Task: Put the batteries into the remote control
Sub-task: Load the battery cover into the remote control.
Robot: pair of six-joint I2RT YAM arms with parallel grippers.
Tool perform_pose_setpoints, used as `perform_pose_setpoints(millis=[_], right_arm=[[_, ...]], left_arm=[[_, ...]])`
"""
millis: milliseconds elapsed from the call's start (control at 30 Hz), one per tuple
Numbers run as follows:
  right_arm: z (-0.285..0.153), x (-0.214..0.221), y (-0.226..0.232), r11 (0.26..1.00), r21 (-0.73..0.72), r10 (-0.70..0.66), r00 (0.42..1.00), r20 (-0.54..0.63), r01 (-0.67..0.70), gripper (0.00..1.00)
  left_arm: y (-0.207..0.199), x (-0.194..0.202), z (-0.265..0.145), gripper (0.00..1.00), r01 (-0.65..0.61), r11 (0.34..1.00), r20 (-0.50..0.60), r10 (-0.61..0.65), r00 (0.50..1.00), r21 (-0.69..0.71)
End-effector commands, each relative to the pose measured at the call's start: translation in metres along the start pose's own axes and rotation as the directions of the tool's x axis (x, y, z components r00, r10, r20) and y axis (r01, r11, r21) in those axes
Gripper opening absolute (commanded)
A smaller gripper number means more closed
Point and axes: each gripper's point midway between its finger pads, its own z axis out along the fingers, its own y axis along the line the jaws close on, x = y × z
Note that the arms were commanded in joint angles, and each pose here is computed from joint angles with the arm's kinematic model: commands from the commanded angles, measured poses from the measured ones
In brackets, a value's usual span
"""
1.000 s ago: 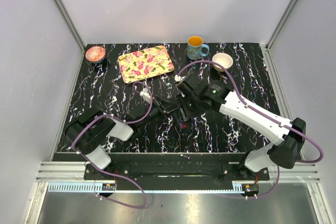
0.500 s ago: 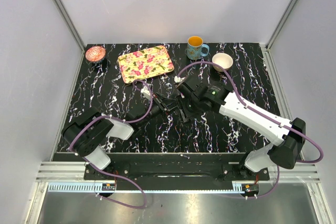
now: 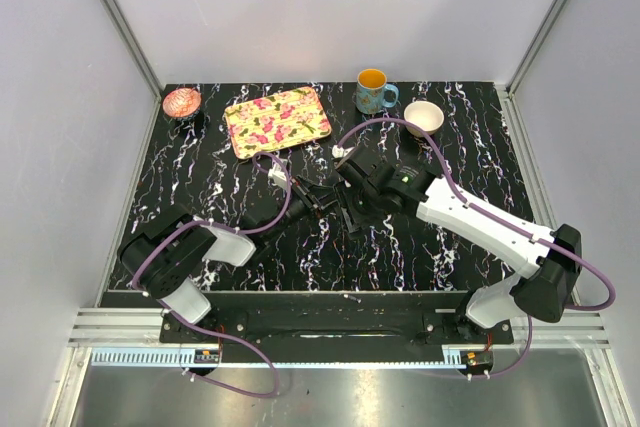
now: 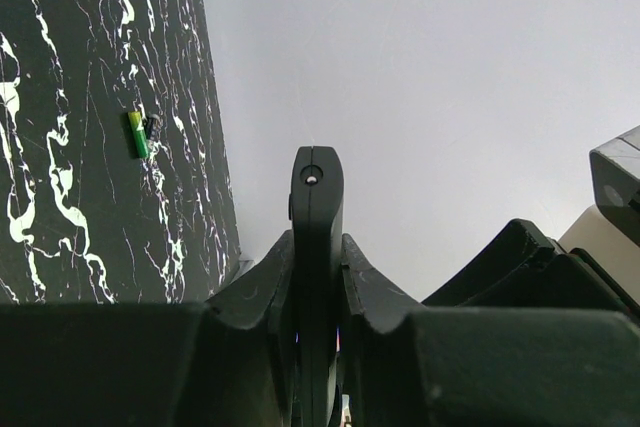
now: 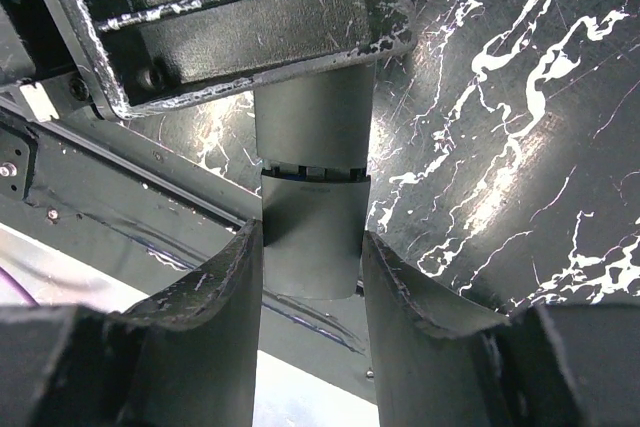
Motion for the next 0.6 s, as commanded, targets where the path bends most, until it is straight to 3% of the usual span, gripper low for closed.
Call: perform_pose_setpoints(millis=[0,567], right_arm=[[-0.0022,-0.0067,-0.0001,1.000,0.007,0.009,0.999,0.052,-0.009,0.00],[0.0005,0.0015,-0.0023,0.998,0.021,-0.053,0.999,-0.012,0.053,0.00]], left_arm=[[-0.1194,-0.0047,-0.0148,0.00,-0.042,0.896,0.042,0.025,0.999,0.443],[-0.1185,0.0033,-0.0115,0.00,-0.009,0.899,-0.002,0.011,1.000,0.438]])
